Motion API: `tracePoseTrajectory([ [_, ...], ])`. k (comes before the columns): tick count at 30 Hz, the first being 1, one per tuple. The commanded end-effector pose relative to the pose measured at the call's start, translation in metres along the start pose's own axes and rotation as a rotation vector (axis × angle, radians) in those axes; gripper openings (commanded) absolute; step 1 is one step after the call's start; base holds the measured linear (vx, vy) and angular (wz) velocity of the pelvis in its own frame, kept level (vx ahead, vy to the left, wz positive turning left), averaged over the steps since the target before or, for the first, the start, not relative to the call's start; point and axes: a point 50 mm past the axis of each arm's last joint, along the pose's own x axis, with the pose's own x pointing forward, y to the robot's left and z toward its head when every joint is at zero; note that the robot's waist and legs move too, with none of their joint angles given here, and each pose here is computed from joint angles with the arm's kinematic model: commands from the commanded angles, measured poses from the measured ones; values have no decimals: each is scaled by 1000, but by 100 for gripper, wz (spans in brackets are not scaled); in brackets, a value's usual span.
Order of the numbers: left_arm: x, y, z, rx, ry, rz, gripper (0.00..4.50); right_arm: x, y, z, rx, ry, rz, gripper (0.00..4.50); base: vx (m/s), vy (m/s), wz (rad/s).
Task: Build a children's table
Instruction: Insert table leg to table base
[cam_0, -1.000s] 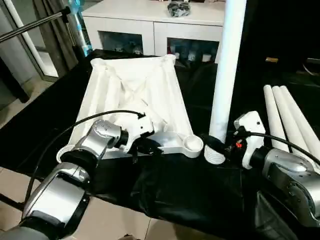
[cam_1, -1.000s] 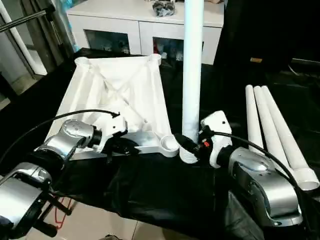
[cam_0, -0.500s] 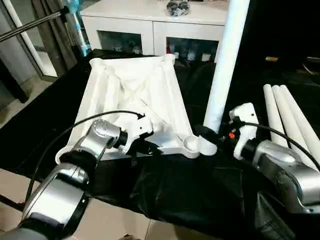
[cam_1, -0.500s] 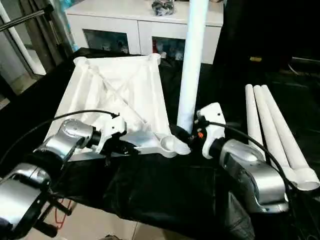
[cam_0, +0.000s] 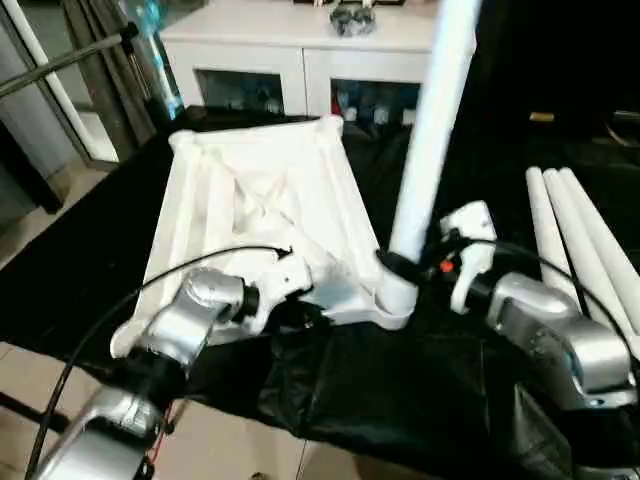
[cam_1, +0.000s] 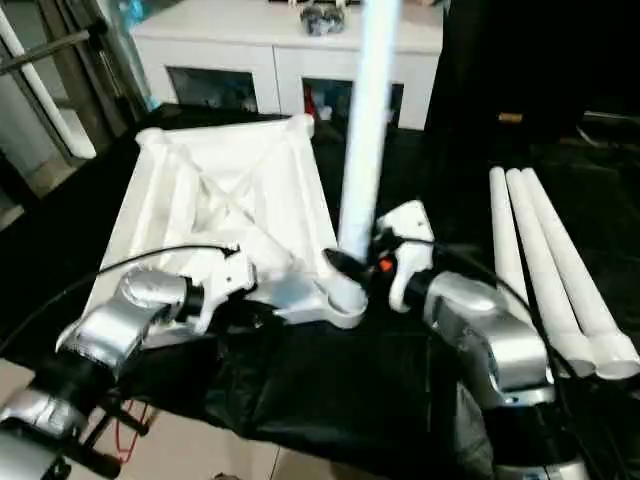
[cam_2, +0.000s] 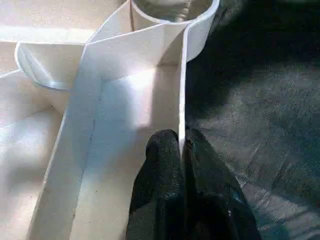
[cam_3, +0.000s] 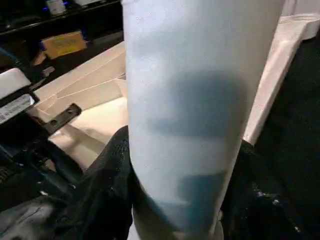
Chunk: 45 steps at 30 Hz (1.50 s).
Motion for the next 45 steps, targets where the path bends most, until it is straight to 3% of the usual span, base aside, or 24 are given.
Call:
tracePoseTrajectory([
  [1,7,-11,-8,-86,-38,-15,0,2,0,2,-16,-14,5,187,0,0,0],
  [12,4,-17,-8,-86,-12,57,0,8,-5,-1,-27,0,1,187,0,0,0],
  [13,4,-16,-8,-87,-9,70,45,8,-5,-1,-27,-1,0,187,0,0,0],
  [14,4,-16,-8,-84,-7,81,56,8,-5,-2,-27,-1,1,187,0,0,0],
  [16,3,-17,-9,-99,-2,74,56,8,-5,-2,-27,-2,1,187,0,0,0],
  [19,-1,-15,-13,-106,32,103,99,6,-4,-2,-25,-6,5,187,0,0,0],
  [23,-3,-14,-16,-111,47,109,101,4,-4,-3,-24,-6,7,187,0,0,0],
  [35,-6,-16,-24,-145,96,80,13,0,-6,-4,-19,9,8,187,0,0,0],
  [45,-4,-15,-14,-184,23,71,0,0,-8,-12,2,57,39,187,0,0,0],
])
